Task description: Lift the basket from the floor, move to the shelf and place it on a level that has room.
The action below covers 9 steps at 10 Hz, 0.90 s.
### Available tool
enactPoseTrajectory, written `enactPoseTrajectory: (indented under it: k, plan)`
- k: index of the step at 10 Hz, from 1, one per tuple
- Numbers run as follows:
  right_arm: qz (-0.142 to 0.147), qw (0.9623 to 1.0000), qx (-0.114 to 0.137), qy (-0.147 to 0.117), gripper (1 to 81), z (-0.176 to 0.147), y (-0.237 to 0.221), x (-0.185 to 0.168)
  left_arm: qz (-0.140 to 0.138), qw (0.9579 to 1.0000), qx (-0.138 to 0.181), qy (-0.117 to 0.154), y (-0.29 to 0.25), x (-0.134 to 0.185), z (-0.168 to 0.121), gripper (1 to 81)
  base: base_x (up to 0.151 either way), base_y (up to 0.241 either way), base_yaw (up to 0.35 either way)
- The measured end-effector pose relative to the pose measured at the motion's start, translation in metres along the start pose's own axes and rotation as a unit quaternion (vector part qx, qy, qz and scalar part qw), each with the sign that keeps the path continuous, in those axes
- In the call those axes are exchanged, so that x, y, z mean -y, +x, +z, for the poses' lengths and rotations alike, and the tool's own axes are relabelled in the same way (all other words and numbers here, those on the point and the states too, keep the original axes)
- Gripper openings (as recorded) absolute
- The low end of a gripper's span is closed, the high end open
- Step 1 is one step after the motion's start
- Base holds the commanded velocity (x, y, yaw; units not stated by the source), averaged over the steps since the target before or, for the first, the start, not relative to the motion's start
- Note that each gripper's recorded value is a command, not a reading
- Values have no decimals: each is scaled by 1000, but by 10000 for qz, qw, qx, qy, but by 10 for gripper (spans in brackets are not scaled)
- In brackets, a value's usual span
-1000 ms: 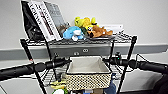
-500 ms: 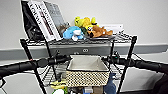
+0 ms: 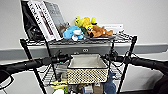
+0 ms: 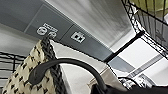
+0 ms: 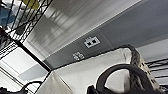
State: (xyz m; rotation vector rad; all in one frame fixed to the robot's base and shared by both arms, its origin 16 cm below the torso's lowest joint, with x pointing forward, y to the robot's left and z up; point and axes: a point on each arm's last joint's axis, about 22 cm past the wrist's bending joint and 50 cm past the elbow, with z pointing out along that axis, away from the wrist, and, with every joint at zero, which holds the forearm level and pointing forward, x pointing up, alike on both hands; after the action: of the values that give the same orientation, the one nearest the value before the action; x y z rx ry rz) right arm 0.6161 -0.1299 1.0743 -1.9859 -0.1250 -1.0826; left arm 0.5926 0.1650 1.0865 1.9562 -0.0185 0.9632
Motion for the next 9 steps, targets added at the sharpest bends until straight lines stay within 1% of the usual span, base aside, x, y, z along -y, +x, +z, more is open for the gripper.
enactPoseTrajectory:
  k: [2,3,4,6,8,9]
  plan:
    - [-48,9998,-83,-159,10,0,13,-13,2,10000,57,69,0,4,14,10,0,0,0]
    - [-44,9997,-67,-244,10,4,11,-20,-8,9999,88,115,-1,7,21,10,0,0,0]
    - [-63,9996,-22,-264,10,9,6,-22,9,9997,130,186,-3,13,22,10,0,0,0]
    - [-55,9996,-25,-275,10,18,-1,-25,62,9996,80,273,3,22,20,10,0,0,0]
    - [-46,9995,-129,-284,10,23,-3,-30,83,9995,95,298,3,23,23,10,0,0,0]
    - [-56,9995,-124,-274,10,24,-3,-28,91,9993,133,352,4,26,23,10,0,0,0]
